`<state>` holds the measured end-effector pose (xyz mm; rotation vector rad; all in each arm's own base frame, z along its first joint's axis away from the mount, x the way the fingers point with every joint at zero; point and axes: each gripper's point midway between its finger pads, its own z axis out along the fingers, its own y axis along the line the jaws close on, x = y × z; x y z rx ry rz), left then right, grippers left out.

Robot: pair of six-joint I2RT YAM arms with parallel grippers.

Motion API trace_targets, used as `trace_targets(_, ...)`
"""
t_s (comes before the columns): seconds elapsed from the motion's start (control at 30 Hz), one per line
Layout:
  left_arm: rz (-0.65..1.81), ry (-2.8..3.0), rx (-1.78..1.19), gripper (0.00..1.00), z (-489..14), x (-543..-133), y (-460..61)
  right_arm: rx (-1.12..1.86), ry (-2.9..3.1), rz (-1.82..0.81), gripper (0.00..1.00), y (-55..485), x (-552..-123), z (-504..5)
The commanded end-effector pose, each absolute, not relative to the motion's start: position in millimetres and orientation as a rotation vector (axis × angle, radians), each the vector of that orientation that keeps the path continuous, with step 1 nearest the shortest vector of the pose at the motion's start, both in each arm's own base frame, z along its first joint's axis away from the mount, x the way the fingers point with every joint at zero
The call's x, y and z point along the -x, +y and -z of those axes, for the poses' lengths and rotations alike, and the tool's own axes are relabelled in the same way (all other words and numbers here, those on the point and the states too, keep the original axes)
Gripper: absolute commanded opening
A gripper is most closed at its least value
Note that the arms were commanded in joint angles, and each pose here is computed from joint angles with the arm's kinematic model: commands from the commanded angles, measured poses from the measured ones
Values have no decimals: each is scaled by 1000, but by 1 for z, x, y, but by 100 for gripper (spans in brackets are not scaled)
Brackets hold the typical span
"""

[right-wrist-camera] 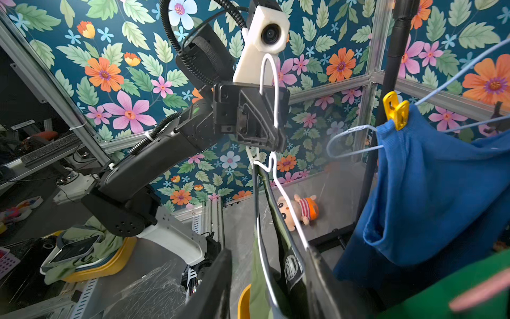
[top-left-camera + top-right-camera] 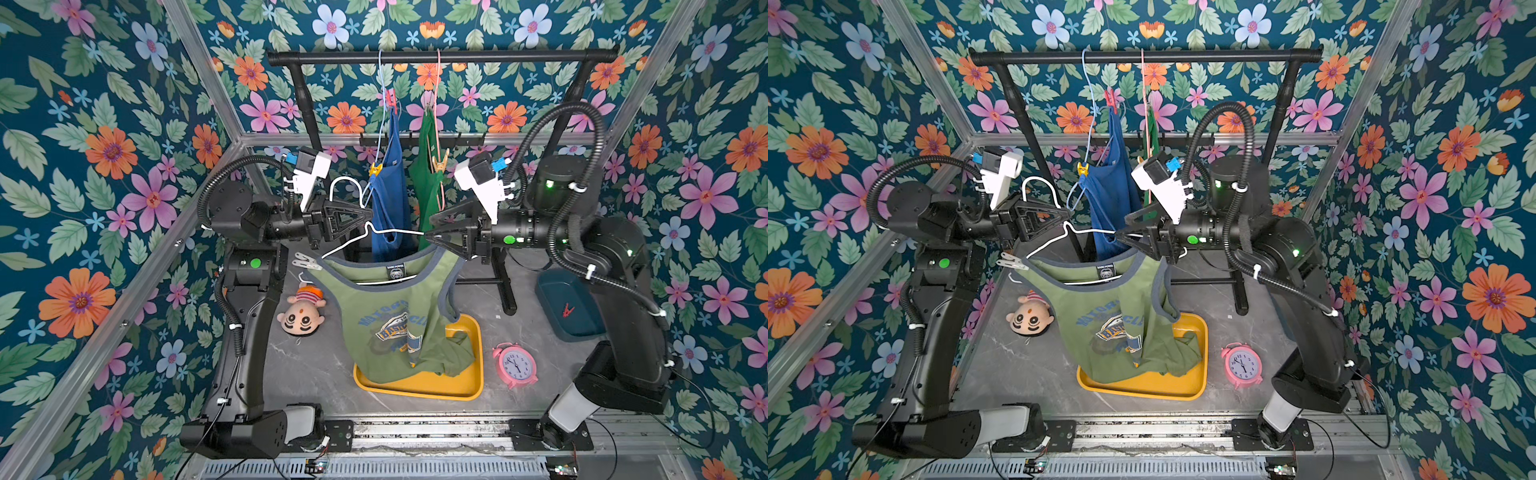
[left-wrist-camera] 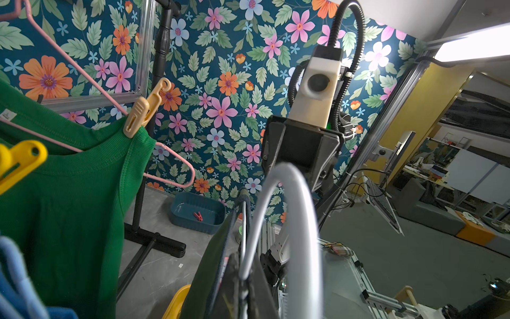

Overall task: Remove the clothespins securing tank tops to the hanger
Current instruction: Adjust the hanger.

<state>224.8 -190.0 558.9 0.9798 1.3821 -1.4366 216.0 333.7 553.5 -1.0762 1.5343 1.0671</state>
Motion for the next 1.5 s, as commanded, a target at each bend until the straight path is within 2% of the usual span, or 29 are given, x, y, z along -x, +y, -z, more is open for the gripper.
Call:
trace_targets(0.0, 1434, 1367, -994, 0, -562, -221, -191, 1121, 1490, -1064, 43, 349, -222, -551)
trace_targets(0.2, 1456, 1375, -997, 0, -558, -221, -195, 1132, 1449, -1049, 41, 370, -235, -551)
trace_targets(0.7, 1489, 1375, -1010, 0, -555, -220, -203, 1200, 1420, -1195, 36, 403, -223, -541)
trace_targets(1.1, 1506, 1374, -1020, 0, -552, -219, -208, 1215, 1412, -1278, 27, 417, -224, -537)
trace_targets(1.23, 1503, 1368, -1026, 0, -554, -217, -208, 1213, 1417, -1260, 22, 417, -226, -535)
trace_targets(1.33, 1501, 1362, -1035, 0, -556, -215, -208, 1216, 1423, -1251, 13, 416, -226, -534)
trace_targets(1.47, 1493, 1353, -1036, 0, -559, -214, -208, 1222, 1432, -1251, 9, 416, -225, -531)
